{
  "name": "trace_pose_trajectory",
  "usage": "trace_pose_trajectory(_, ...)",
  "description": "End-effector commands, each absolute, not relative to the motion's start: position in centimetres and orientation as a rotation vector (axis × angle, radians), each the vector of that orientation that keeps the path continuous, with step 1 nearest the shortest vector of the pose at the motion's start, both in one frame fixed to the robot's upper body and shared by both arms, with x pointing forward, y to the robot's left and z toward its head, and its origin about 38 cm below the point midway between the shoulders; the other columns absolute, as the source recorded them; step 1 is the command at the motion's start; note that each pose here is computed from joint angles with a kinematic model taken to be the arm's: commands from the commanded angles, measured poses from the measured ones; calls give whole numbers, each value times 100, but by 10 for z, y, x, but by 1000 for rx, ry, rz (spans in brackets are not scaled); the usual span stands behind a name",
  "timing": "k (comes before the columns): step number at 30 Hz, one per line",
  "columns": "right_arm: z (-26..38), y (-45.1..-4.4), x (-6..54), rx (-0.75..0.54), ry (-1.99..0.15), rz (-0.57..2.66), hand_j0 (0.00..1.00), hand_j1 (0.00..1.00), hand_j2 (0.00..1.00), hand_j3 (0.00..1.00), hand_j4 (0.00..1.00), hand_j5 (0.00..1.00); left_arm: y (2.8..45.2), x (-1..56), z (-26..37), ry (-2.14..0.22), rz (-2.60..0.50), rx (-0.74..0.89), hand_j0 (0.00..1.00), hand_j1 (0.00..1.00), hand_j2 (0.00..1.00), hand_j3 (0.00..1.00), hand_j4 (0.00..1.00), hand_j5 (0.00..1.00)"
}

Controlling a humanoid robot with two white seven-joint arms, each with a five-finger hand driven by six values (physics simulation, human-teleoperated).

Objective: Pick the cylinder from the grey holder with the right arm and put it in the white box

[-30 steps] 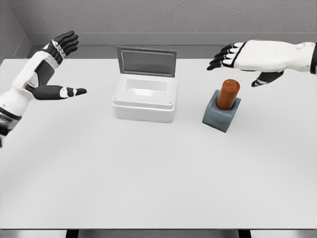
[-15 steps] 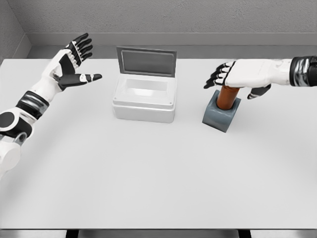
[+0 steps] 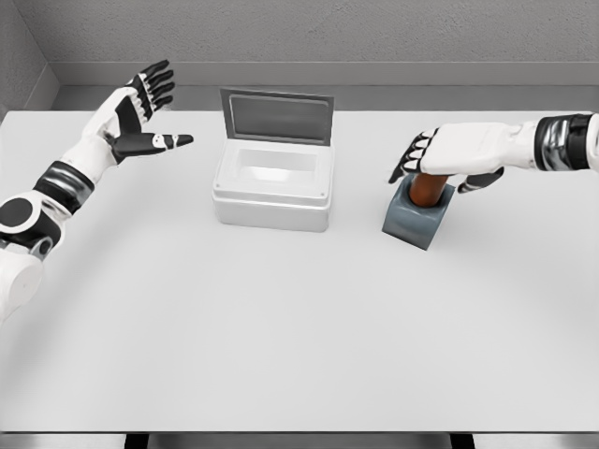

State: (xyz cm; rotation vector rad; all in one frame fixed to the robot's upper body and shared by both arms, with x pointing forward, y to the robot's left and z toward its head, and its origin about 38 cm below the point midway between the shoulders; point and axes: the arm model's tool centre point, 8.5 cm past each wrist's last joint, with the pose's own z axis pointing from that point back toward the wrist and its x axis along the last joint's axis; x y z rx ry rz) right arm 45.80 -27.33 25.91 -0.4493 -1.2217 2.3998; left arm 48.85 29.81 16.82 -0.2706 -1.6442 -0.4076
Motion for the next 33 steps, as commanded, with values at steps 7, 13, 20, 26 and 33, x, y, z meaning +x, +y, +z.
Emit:
trace_pose_trajectory(7,262,-273,457,-455,-1230,2396,64,64,64,64,64,64,311,489,163,-1626,-525,-144,100,100,100,100,100,100)
trace_pose_trajectory(13,262,-274,458,-459,-1225,2398,57,57,57,57,57,57,317,496,168,-1592,-616,-203,100,100,100,100,100,100)
trace_pose_trajectory(20,274,-276,459,-492,-1232,2400,56,56,56,56,56,56,324,503,173,-1568,-653,-222,100,100,100,100,100,100)
trace_pose_trajectory(26,285,-276,460,-522,-1242,2407,56,56,56,56,56,56,321,508,170,-1545,-669,-250,100,100,100,100,100,100)
trace_pose_trajectory(33,292,-266,462,-530,-1270,2417,56,56,56,56,56,56,315,513,173,-1546,-672,-263,100,100,100,100,100,100)
